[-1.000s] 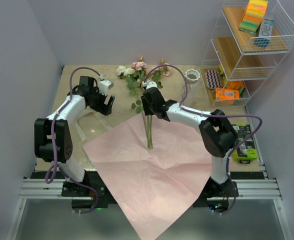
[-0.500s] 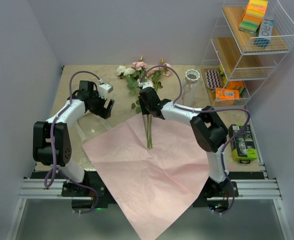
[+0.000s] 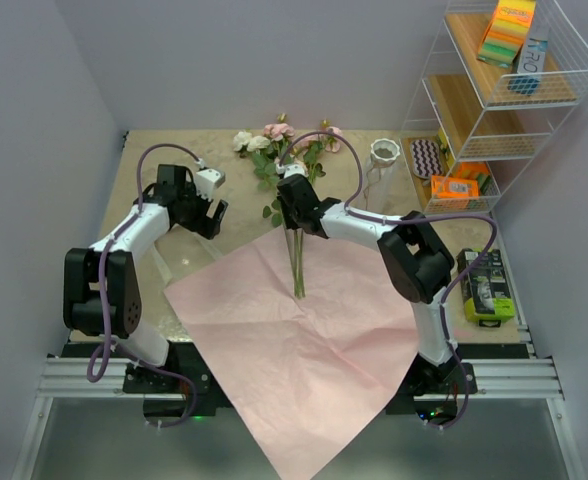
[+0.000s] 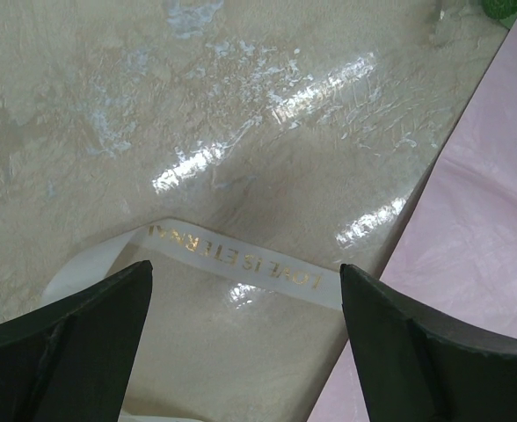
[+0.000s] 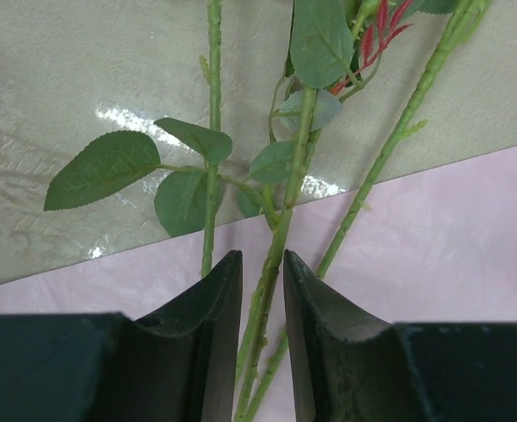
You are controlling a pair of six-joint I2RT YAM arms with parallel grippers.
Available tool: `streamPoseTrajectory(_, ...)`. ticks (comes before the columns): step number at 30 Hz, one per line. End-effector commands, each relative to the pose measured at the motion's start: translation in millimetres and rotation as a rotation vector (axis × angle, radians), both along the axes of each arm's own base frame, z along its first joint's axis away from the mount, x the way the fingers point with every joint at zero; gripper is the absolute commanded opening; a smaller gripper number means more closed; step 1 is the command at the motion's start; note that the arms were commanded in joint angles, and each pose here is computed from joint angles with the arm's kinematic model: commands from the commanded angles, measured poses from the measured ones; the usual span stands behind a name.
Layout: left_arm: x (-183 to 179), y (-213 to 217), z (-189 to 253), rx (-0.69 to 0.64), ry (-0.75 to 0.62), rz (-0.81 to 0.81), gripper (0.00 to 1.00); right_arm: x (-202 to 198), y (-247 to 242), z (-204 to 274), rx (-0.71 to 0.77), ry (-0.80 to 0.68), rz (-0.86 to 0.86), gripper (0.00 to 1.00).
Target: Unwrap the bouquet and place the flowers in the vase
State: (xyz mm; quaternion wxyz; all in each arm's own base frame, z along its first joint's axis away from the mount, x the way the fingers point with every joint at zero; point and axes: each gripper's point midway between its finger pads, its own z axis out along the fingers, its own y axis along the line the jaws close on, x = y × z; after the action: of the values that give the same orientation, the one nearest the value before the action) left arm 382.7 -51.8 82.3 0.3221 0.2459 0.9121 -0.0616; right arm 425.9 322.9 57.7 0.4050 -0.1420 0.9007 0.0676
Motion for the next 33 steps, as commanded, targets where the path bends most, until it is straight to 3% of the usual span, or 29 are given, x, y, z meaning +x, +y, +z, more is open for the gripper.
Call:
streamPoseTrajectory(1, 8, 2, 15, 0.01, -0.081, -0.016, 0.92, 15, 2, 11, 0.014, -0.044, -0.024, 0.29)
streamPoseTrajectory(12, 9, 6, 10, 0.003, -0.07, -0.002, 0.92, 18, 0, 6, 0.023, -0.026, -0.024, 0.24)
streamPoseTrajectory(22, 8, 8, 17, 0.004, -0.084, 0.003, 0.91, 18, -1, 35, 0.045, -0.066, -0.026, 0.0)
streamPoseTrajectory(33, 10, 7, 21, -0.004, -0.087, 0.002, 0.91, 20, -18, 157, 0.136, -0.286, -0.059, 0.0)
